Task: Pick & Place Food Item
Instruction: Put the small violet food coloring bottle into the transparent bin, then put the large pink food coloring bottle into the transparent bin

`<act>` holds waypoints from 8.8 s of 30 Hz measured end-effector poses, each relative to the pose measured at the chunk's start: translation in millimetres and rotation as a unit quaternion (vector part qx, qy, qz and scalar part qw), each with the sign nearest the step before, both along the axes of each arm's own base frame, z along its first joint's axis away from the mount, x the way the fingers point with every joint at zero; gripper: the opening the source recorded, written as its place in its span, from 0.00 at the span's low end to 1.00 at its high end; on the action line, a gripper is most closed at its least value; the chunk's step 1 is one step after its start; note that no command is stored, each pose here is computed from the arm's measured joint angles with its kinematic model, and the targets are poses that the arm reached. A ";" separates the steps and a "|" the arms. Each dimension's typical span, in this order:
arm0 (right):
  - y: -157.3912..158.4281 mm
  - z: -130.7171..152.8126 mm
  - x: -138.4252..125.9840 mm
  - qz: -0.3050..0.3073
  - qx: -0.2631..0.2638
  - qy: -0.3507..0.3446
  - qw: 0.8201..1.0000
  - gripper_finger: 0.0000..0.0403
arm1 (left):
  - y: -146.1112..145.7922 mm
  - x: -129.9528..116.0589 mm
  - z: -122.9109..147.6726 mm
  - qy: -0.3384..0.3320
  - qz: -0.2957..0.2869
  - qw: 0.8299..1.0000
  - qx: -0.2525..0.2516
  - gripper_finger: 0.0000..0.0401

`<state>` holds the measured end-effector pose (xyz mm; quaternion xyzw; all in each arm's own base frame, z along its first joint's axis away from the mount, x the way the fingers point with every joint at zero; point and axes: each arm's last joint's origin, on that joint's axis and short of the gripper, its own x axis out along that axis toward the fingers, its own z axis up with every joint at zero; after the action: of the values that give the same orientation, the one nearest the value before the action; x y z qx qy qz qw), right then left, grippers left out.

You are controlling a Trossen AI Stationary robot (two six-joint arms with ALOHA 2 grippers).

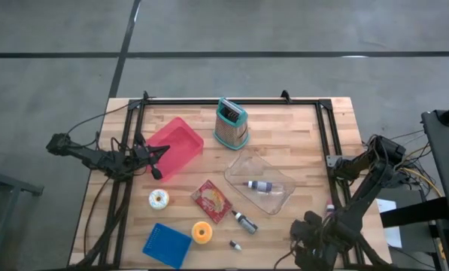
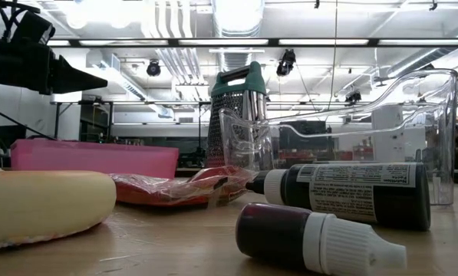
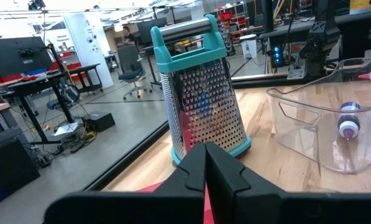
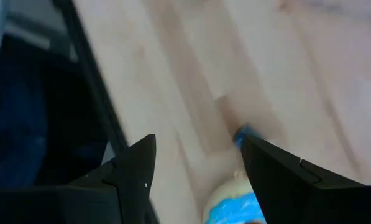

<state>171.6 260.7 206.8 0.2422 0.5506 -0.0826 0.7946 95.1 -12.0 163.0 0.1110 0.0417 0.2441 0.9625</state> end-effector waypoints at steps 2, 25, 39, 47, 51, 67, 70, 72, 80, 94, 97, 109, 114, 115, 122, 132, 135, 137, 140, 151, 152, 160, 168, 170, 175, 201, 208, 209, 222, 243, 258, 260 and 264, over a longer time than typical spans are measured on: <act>1.6 -5.0 -5.0 0.013 0.007 0.012 1.000 0.57 | 0.0 0.0 0.0 0.000 0.000 1.000 0.000 0.01; -15.5 -52.3 -24.1 0.100 -0.053 0.010 0.993 0.57 | 0.0 0.0 0.1 0.000 0.000 1.000 0.000 0.01; -24.4 -75.1 -28.3 0.117 -0.042 -0.026 0.992 0.57 | 0.0 0.0 0.1 0.000 0.000 1.000 0.000 0.01; -25.0 -75.5 -28.2 0.113 -0.047 -0.031 0.992 0.56 | 0.0 0.0 0.1 0.000 0.000 1.000 0.000 0.01; -25.3 -75.7 -28.3 0.112 -0.047 -0.031 0.992 0.52 | 0.0 0.0 0.2 0.000 0.000 1.000 0.000 0.01; -23.7 -75.9 -26.8 0.110 -0.039 -0.038 0.992 0.31 | 0.0 0.0 0.1 0.000 0.000 1.000 0.000 0.01; -23.4 -75.8 -26.8 0.110 -0.037 -0.039 0.992 0.26 | 0.0 0.0 0.2 0.000 0.000 1.000 0.000 0.01; -23.1 -75.6 -26.6 0.110 -0.036 -0.040 0.992 0.22 | 0.0 0.0 0.1 0.000 0.000 1.000 0.000 0.01; -22.5 -75.4 -26.3 0.111 -0.033 -0.042 0.992 0.16 | 0.0 0.0 0.1 0.000 0.000 1.000 0.000 0.01; -21.5 -74.4 -25.9 0.120 -0.033 -0.048 0.991 0.17 | 0.0 0.0 0.1 0.000 0.000 1.000 0.000 0.01; -18.7 -70.4 -23.6 0.140 -0.045 -0.064 0.987 0.17 | 0.0 0.0 0.0 0.000 0.000 1.000 0.000 0.01; -9.5 -50.6 -13.4 0.146 -0.086 -0.132 0.977 0.17 | 0.0 0.0 0.1 0.000 0.000 1.000 0.000 0.01; -9.7 -36.8 -9.0 0.125 -0.145 -0.153 0.970 0.17 | 0.0 0.0 0.2 0.000 0.000 1.000 0.000 0.01; -10.0 -33.2 -8.0 0.121 -0.157 -0.155 0.968 0.17 | 0.0 0.0 0.1 0.000 0.000 1.000 0.000 0.01; -14.2 2.5 6.3 0.073 -0.242 -0.179 0.951 0.17 | 0.0 0.0 0.1 0.000 0.000 1.000 0.000 0.01; -39.2 53.7 38.4 0.028 -0.304 -0.141 0.942 0.17 | 0.0 0.0 0.1 0.000 0.000 1.000 0.000 0.01; -50.3 66.4 50.6 0.032 -0.310 -0.118 0.943 0.17 | 0.0 0.0 0.1 0.000 0.000 1.000 0.000 0.01; -59.2 73.0 58.6 0.045 -0.306 -0.090 0.947 0.17 | 0.0 0.0 0.1 0.000 0.000 1.000 0.000 0.01; -74.3 80.6 70.4 0.052 -0.285 -0.056 0.955 0.17 | 0.0 0.0 0.1 0.000 0.000 1.000 0.000 0.01; -131.1 81.5 105.4 0.074 -0.240 0.021 0.968 0.17 | 0.0 0.0 0.1 0.000 0.000 1.000 0.000 0.01; -135.8 80.8 107.7 0.072 -0.232 0.027 0.970 0.17 | 0.0 0.0 0.1 0.000 0.000 1.000 0.000 0.01; -161.3 65.4 121.1 0.065 -0.157 0.065 0.983 0.17 | 0.0 0.0 0.2 0.000 0.000 1.000 0.000 0.01; -172.2 37.3 122.9 0.063 -0.103 0.082 0.989 0.17 | 0.0 0.0 0.2 0.000 0.000 1.000 0.000 0.01; -172.5 31.3 123.4 0.071 -0.091 0.079 0.990 0.17 | 0.0 0.0 0.1 0.000 0.000 1.000 0.000 0.01; -172.2 16.5 122.5 0.082 -0.083 0.071 0.991 0.17 | 0.0 0.0 0.2 0.000 0.000 1.000 0.000 0.01; -178.9 -43.3 107.3 -0.144 0.085 0.106 0.980 0.17 | 0.0 0.0 0.2 -0.001 0.000 1.000 0.000 0.01; -184.6 -52.7 104.9 -0.143 0.116 0.112 0.976 0.17 | 0.0 0.0 0.2 0.000 0.000 1.000 0.000 0.01; -185.9 -53.6 104.5 -0.145 0.119 0.113 0.976 0.17 | 0.0 0.0 0.1 0.000 0.000 1.000 0.000 0.01; -195.5 -65.4 101.5 -0.168 0.136 0.105 0.971 0.17 | 0.0 0.0 0.0 0.000 0.000 1.000 0.000 0.01; -196.0 -66.9 101.2 -0.179 0.132 0.105 0.969 0.36 | 0.0 0.0 0.1 0.000 0.000 1.000 0.000 0.01; -196.2 -65.1 101.0 -0.179 0.131 0.100 0.970 0.35 | 0.0 0.0 0.2 0.000 0.000 1.000 0.000 0.01; -196.9 -62.4 100.2 -0.180 0.130 0.097 0.970 0.35 | 0.0 0.0 0.2 -0.001 0.000 1.000 0.000 0.01; -198.0 -52.4 98.0 -0.184 0.121 0.074 0.973 0.35 | 0.0 0.0 0.2 -0.001 0.000 1.000 0.000 0.01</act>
<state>269.7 62.7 154.3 0.4267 0.5595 -0.1779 0.6879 95.1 -11.9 163.2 0.1106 0.0413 0.2443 0.9625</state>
